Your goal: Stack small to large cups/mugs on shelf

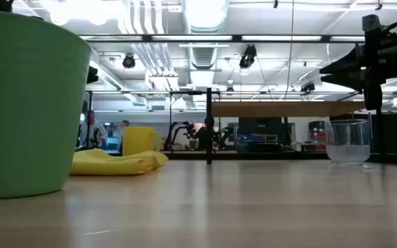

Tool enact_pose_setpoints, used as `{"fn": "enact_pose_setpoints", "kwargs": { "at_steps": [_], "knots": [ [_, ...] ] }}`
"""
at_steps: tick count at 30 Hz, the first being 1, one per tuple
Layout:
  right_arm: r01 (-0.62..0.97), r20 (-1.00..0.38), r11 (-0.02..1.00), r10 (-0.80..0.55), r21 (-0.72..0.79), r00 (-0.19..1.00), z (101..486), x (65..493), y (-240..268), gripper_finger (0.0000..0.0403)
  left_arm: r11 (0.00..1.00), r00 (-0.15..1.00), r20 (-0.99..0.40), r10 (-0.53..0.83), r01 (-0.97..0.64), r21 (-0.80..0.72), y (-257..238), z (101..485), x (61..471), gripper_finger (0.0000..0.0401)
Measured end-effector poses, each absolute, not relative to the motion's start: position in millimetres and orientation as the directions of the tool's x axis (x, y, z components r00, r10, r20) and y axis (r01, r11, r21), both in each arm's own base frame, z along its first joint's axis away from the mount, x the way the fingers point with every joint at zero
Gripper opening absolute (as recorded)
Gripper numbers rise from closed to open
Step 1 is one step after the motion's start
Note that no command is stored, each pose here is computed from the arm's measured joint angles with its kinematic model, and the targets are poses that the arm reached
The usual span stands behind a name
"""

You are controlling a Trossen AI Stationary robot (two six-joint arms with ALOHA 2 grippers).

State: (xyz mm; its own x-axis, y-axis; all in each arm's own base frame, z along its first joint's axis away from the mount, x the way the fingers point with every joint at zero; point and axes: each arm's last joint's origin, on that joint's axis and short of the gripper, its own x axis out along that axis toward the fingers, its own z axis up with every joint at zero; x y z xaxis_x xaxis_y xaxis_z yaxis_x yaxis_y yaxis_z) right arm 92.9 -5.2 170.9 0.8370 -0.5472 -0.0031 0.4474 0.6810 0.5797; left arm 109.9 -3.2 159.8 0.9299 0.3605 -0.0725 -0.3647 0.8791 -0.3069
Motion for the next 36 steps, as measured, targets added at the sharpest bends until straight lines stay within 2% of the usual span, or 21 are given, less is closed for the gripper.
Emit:
{"fn": "enact_pose_setpoints", "kwargs": {
  "at_steps": [10, 36],
  "knots": [
    [0.448, -0.003, 0.681, -0.547, 0.579, 0.837, 170.9, 92.9, -5.2, 0.0072, 0.879, 0.930, -0.073, 0.361, -0.365, -0.307, -3.2, 159.8, 110.0, 0.0089],
    [0.447, -0.003, 0.681, -0.547, 0.579, 0.837, 170.9, 92.9, -5.2, 0.0081, 0.879, 0.930, -0.072, 0.360, -0.365, -0.307, -3.2, 159.9, 110.0, 0.0089]
  ]
}}
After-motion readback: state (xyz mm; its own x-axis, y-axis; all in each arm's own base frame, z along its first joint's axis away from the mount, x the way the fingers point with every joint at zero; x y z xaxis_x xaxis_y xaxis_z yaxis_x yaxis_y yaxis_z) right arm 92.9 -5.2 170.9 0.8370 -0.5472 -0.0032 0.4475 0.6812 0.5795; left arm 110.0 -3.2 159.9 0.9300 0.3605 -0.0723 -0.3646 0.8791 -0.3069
